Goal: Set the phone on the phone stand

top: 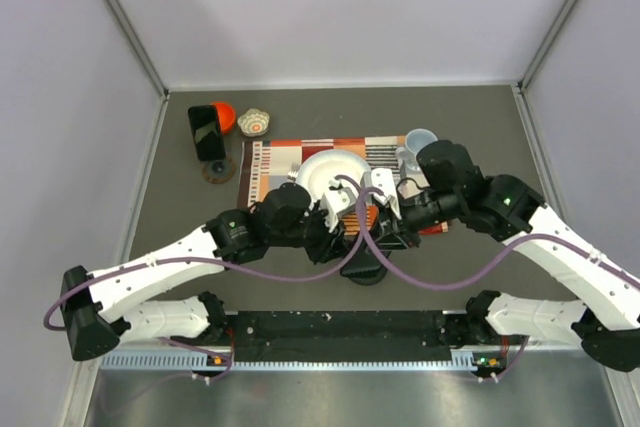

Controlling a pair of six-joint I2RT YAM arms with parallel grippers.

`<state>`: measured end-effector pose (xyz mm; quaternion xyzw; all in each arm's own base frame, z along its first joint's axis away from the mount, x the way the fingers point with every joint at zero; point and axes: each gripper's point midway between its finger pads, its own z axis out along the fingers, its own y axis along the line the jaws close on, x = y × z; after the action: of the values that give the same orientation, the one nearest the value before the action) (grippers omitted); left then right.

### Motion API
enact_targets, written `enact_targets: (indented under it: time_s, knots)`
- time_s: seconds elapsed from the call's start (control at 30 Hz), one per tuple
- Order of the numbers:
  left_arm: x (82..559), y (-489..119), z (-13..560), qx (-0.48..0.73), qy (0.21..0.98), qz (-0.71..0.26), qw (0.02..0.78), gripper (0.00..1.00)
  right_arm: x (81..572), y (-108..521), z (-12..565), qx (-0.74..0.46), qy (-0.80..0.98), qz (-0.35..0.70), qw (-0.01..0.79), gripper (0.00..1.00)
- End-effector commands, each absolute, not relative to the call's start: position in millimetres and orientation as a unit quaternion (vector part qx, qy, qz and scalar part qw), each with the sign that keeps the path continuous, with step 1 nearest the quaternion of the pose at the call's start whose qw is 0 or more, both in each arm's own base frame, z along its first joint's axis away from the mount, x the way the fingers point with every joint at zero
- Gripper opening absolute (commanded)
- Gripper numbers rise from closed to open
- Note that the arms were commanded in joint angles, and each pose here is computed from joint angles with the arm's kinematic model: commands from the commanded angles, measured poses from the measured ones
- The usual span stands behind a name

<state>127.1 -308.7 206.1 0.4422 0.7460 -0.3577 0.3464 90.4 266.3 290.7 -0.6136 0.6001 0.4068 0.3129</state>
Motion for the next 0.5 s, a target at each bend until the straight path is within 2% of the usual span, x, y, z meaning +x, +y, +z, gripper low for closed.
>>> enact_targets:
  time_s: [0.0, 0.03, 0.1, 0.23, 0.37, 0.47]
  knots:
    - [132, -308, 208, 0.465, 0.747, -0.334, 0.339, 0.06, 92, 269, 321, -0.620, 0.550, 0.405, 0.386, 0.00]
    - [135, -308, 208, 0.458, 0.754, -0.327, 0.338, 0.19, 90, 263, 327, -0.613, 0.553, 0.399, 0.400, 0.00]
    - [138, -308, 213, 0.438, 0.766, -0.325, 0.340, 0.28, 85, 254, 329, -0.597, 0.564, 0.402, 0.405, 0.00]
    - [134, -302, 229, 0.404, 0.773, -0.343, 0.348, 0.53, 74, 232, 342, -0.560, 0.577, 0.404, 0.436, 0.00]
    - [129, -291, 244, 0.366, 0.779, -0.359, 0.360, 0.58, 65, 212, 355, -0.528, 0.581, 0.404, 0.470, 0.00]
    - [132, -283, 251, 0.329, 0.789, -0.358, 0.375, 0.57, 64, 205, 359, -0.511, 0.587, 0.402, 0.482, 0.00]
